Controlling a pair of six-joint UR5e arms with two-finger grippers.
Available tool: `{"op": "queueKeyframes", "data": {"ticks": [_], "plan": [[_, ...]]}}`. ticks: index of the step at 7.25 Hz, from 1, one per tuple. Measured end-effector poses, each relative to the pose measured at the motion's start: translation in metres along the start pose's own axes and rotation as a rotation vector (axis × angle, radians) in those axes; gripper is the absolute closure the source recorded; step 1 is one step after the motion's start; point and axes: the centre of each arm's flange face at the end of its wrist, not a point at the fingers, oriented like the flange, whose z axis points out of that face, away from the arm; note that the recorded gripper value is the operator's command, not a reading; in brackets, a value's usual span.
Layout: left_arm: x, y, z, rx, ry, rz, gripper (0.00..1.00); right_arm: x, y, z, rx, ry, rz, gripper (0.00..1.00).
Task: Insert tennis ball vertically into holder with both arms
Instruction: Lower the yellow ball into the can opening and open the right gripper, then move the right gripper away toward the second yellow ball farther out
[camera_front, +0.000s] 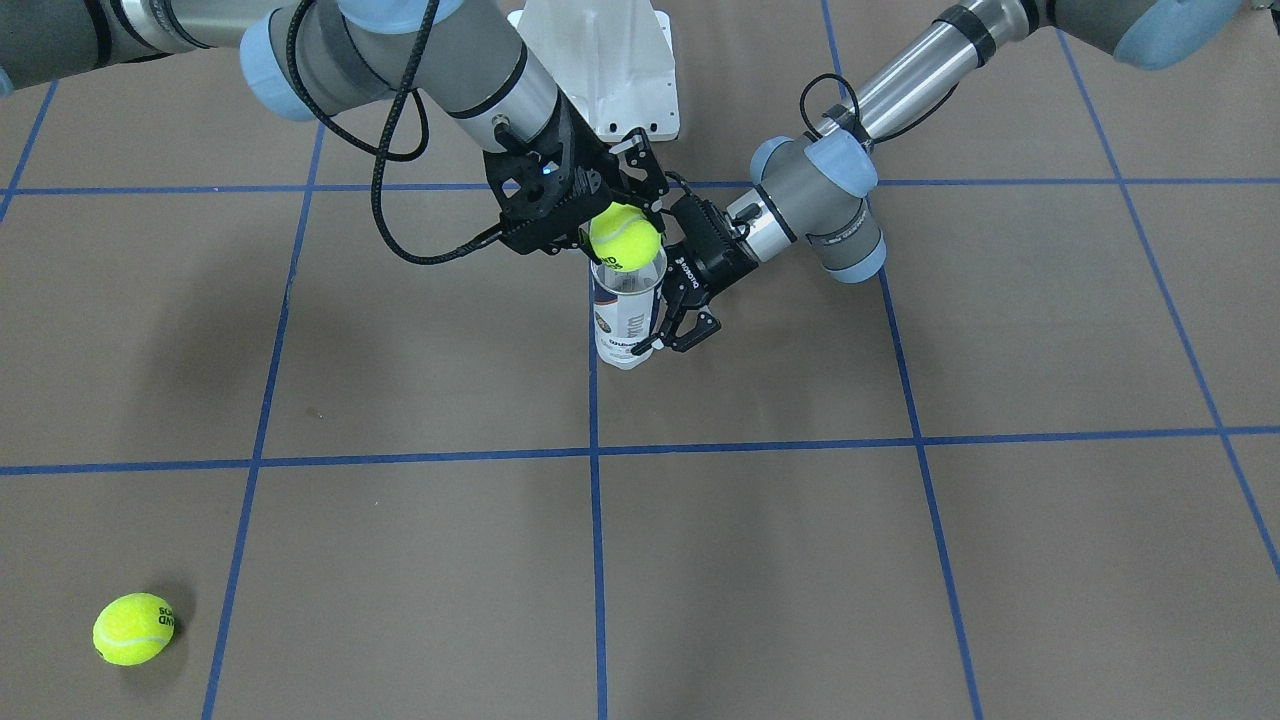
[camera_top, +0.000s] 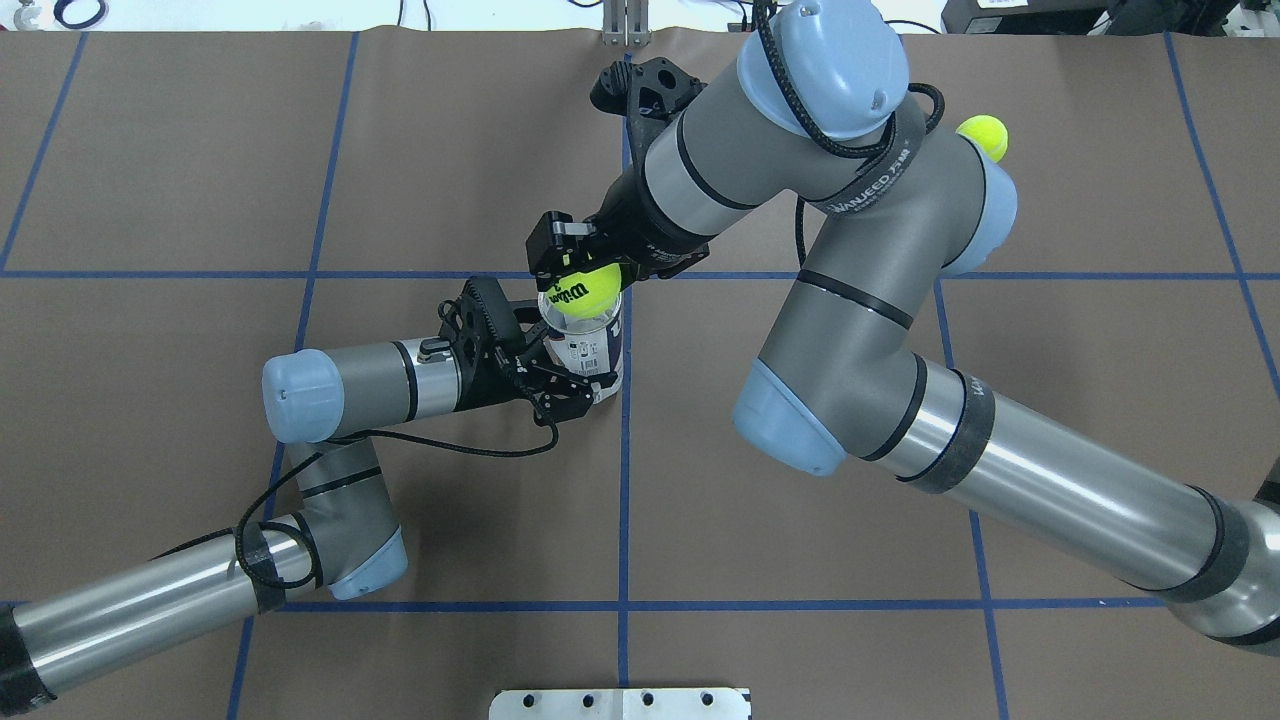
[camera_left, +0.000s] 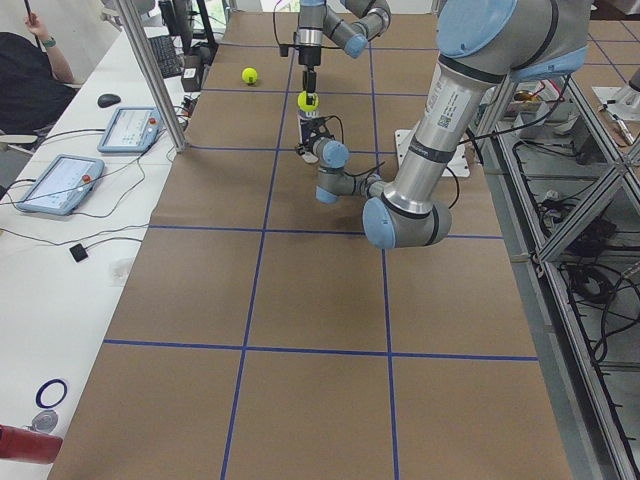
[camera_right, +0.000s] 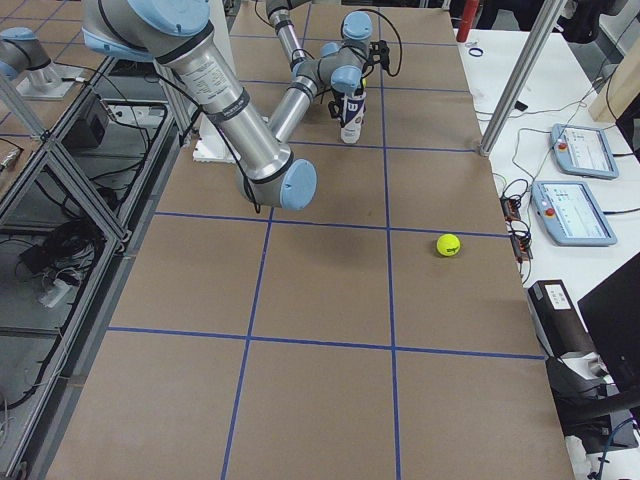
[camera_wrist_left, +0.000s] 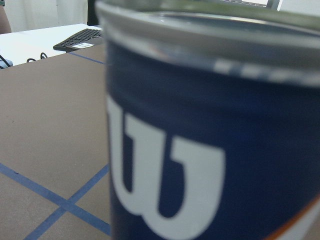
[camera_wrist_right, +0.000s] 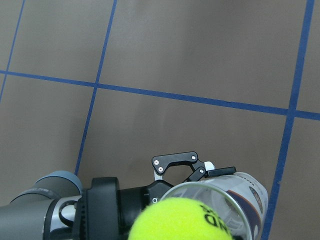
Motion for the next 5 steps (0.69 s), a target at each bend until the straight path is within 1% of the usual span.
{"op": "queueKeyframes", "data": {"ticks": [2, 3, 4, 5], "plan": [[-0.0001, 0.0002, -0.0001, 0.0, -0.001, 0.0, 0.16, -0.001, -0.0001, -0.003, 0.004, -0.002, -0.001, 0.02], [0.0003, -0.0008, 0.0001, 0.001, 0.001, 0.0, 0.11, -0.0025, -0.0005, -0.0061, 0.008, -0.006, -0.004, 0.02], [0.0007, -0.0016, 0.0002, 0.003, 0.001, -0.001, 0.02, -0.0032, -0.0011, -0.0086, 0.012, -0.008, -0.005, 0.02], [0.0007, -0.0022, 0.0001, 0.004, 0.002, -0.001, 0.01, -0.0035, -0.0021, -0.011, 0.015, -0.009, -0.005, 0.02]]}}
